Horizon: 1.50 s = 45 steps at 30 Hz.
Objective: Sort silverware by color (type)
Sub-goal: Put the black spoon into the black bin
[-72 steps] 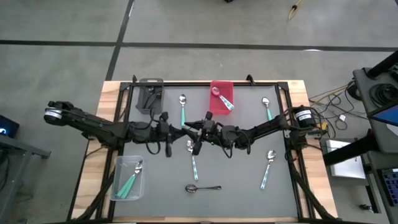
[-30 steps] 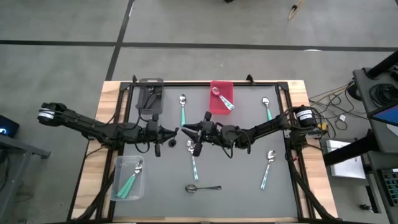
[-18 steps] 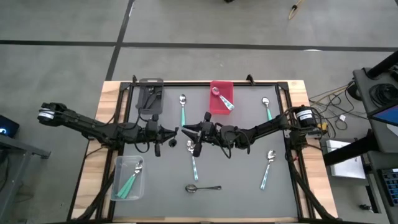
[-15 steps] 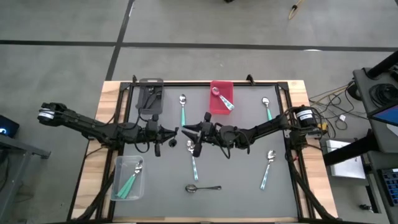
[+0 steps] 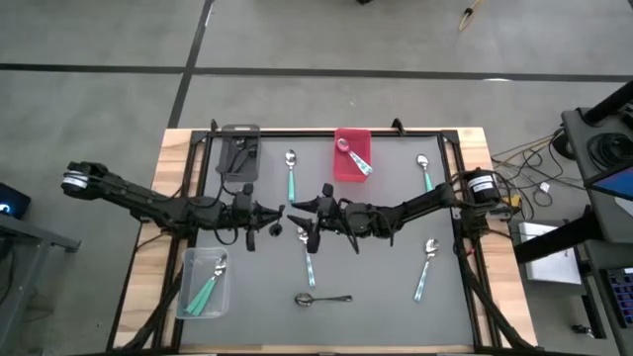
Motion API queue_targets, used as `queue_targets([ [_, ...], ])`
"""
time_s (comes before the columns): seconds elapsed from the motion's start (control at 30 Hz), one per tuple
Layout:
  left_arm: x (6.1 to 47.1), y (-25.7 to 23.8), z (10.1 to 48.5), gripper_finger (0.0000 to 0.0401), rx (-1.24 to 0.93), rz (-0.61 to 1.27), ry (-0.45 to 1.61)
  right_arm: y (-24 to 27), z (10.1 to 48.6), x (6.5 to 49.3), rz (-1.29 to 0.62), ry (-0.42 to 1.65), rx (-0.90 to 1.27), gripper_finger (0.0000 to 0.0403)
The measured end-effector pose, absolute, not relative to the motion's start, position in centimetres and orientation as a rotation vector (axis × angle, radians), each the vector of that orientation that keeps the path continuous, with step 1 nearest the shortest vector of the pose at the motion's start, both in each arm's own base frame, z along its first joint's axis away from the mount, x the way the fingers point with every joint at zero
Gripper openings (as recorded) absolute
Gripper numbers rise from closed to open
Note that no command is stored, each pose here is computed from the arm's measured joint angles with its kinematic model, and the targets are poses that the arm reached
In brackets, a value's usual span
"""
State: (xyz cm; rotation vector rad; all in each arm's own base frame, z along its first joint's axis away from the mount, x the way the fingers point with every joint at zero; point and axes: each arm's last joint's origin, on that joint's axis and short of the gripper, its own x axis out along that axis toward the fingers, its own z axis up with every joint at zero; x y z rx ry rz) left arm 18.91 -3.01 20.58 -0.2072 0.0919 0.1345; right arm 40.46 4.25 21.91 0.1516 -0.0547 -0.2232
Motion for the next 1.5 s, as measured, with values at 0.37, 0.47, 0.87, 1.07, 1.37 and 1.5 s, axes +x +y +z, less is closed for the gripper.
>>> queue_targets([
  [0.37, 20.2, -4.5, 19.9, 0.0, -0.221, 0.072, 0.046, 4.7, 21.5, 40.6, -0.133, -0.054, 0.223, 0.0157],
  [0.47, 20.6, -4.6, 19.7, 0.0, -0.223, 0.071, 0.04, 5.0, 21.6, 40.6, -0.117, -0.054, 0.225, 0.0156],
  [0.87, 21.5, -4.9, 19.1, 0.0, -0.241, 0.065, 0.007, 5.1, 21.6, 40.6, -0.114, -0.054, 0.225, 0.015],
  [1.07, 21.8, -5.0, 18.8, 0.0, -0.242, 0.038, 0.007, 5.0, 21.7, 40.6, -0.114, -0.065, 0.194, 0.015],
  [1.37, 22.0, -5.1, 18.5, 0.0, -0.241, 0.033, 0.01, 5.1, 21.8, 40.6, -0.106, -0.072, 0.158, 0.0121],
  [1.5, 22.1, -5.1, 18.6, 0.0, -0.246, 0.032, -0.007, 5.2, 21.8, 40.6, -0.1, -0.072, 0.153, 0.0074],
])
